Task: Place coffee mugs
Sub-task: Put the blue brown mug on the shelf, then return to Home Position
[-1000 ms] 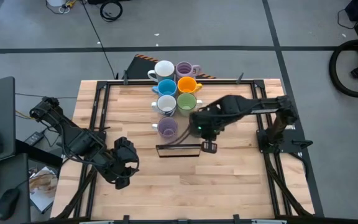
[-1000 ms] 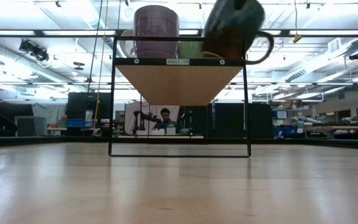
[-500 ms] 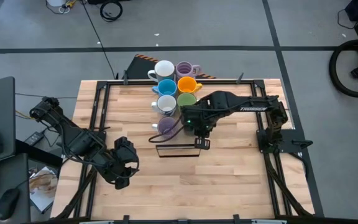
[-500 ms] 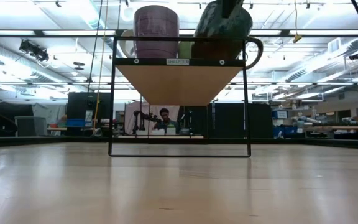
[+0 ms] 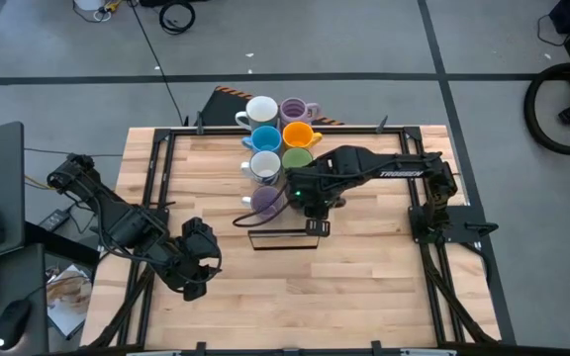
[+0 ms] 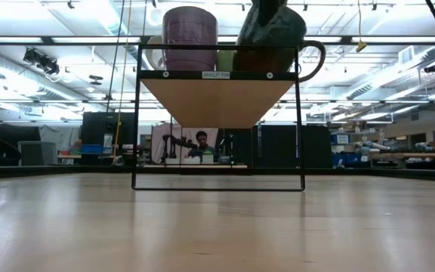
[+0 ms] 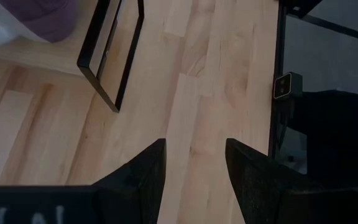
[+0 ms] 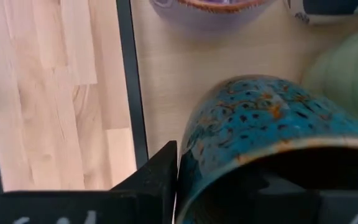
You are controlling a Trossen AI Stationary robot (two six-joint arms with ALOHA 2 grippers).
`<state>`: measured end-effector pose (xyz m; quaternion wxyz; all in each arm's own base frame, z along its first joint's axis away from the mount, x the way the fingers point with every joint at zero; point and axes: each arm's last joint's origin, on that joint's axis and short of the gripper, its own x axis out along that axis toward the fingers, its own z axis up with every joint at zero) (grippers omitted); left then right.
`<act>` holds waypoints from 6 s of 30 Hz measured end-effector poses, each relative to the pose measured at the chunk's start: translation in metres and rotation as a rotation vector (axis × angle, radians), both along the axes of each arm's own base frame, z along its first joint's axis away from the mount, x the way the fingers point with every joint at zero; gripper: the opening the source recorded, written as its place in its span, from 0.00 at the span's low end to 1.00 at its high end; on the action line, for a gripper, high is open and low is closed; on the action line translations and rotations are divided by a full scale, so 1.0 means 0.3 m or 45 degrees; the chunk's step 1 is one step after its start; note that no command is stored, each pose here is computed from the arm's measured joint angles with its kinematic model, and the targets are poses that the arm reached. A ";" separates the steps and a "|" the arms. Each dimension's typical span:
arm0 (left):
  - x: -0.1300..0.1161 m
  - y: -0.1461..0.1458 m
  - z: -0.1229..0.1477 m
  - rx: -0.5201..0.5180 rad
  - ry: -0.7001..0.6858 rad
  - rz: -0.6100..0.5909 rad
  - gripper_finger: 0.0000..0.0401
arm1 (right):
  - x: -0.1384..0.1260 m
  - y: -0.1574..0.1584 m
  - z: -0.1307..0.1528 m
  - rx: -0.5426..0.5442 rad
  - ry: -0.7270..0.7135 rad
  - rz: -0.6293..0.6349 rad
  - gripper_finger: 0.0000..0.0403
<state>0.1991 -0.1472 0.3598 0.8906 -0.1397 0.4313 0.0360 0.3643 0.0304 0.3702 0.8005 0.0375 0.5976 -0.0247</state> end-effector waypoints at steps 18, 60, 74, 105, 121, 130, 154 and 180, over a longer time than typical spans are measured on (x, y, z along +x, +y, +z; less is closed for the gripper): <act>0.000 0.000 0.000 -0.005 0.001 0.004 0.43 | 0.022 0.005 0.004 0.014 -0.081 0.085 0.20; 0.062 -0.008 -0.046 0.417 -0.118 0.101 0.43 | -0.003 0.052 0.040 -0.119 -0.151 0.211 0.52; -0.014 -0.026 -0.164 0.511 -0.292 -0.064 0.43 | -0.226 0.108 0.162 -0.173 -0.437 0.168 0.63; -0.165 0.268 -0.377 0.387 -0.685 0.054 0.43 | -0.494 -0.243 -0.257 -0.078 -1.072 0.096 0.62; -0.165 0.266 -0.378 0.308 -0.687 0.083 0.43 | -0.441 -0.238 -0.302 0.167 -1.045 0.233 0.59; -0.164 0.265 -0.379 0.296 -0.683 0.091 0.43 | -0.464 -0.194 -0.287 0.217 -1.027 0.249 0.57; -0.170 0.345 -0.348 0.534 -0.716 -0.305 0.36 | -0.737 -0.208 -0.463 0.055 -1.404 0.122 0.61; -0.351 0.457 -0.506 0.491 -1.180 -0.094 0.14 | -0.876 -0.204 -0.591 -0.050 -1.794 -0.342 0.51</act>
